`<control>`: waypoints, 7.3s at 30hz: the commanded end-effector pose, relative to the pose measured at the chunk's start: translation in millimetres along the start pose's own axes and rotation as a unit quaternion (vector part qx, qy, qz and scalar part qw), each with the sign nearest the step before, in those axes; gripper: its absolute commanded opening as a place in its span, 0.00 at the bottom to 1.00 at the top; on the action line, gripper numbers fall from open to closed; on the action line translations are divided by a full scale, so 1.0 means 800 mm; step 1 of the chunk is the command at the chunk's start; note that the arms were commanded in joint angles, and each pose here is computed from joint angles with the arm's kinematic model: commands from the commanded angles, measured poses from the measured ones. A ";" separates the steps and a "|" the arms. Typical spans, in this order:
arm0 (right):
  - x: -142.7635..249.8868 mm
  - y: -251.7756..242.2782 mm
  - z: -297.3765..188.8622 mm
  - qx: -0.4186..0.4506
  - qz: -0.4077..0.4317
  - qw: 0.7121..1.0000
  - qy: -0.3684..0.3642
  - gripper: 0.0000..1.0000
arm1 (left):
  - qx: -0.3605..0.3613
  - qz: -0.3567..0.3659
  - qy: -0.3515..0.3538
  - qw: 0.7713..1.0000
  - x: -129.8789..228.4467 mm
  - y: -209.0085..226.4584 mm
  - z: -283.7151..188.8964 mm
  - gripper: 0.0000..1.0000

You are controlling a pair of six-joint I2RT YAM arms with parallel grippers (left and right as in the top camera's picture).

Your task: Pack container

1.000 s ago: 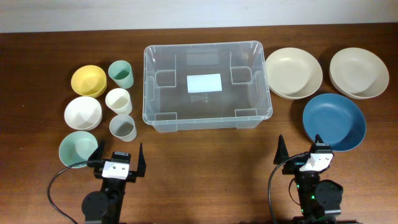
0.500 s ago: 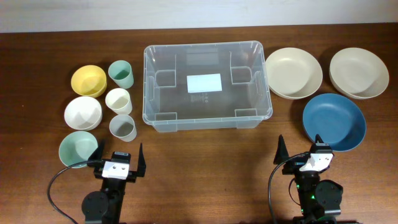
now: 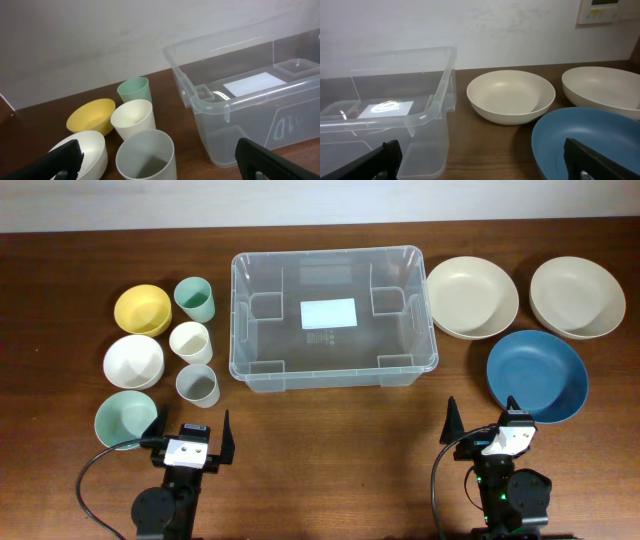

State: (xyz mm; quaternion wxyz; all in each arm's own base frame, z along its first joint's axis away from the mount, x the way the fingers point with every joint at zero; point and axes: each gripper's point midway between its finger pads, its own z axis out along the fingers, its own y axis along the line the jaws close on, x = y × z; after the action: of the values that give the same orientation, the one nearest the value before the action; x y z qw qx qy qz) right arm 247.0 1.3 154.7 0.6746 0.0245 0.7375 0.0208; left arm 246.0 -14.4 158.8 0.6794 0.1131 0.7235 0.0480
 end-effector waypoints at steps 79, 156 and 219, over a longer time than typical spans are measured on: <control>-0.181 -0.175 0.079 0.337 0.148 0.922 0.120 0.99 | -0.003 0.002 0.005 1.000 0.004 0.001 0.000 1.00; 0.153 -0.276 0.051 0.302 0.421 0.720 0.462 0.68 | -0.003 0.002 0.005 1.000 0.004 0.001 0.000 1.00; 0.033 -0.260 0.025 0.309 0.420 0.705 0.481 0.04 | -0.003 0.002 0.005 1.000 0.004 0.001 0.000 1.00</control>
State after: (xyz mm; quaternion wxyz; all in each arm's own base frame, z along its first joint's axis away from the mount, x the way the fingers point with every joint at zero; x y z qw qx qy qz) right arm 250.9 -195.5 75.2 0.0502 0.5373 0.8372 0.0894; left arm 246.0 -14.3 158.7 0.6792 0.1130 0.7236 0.0481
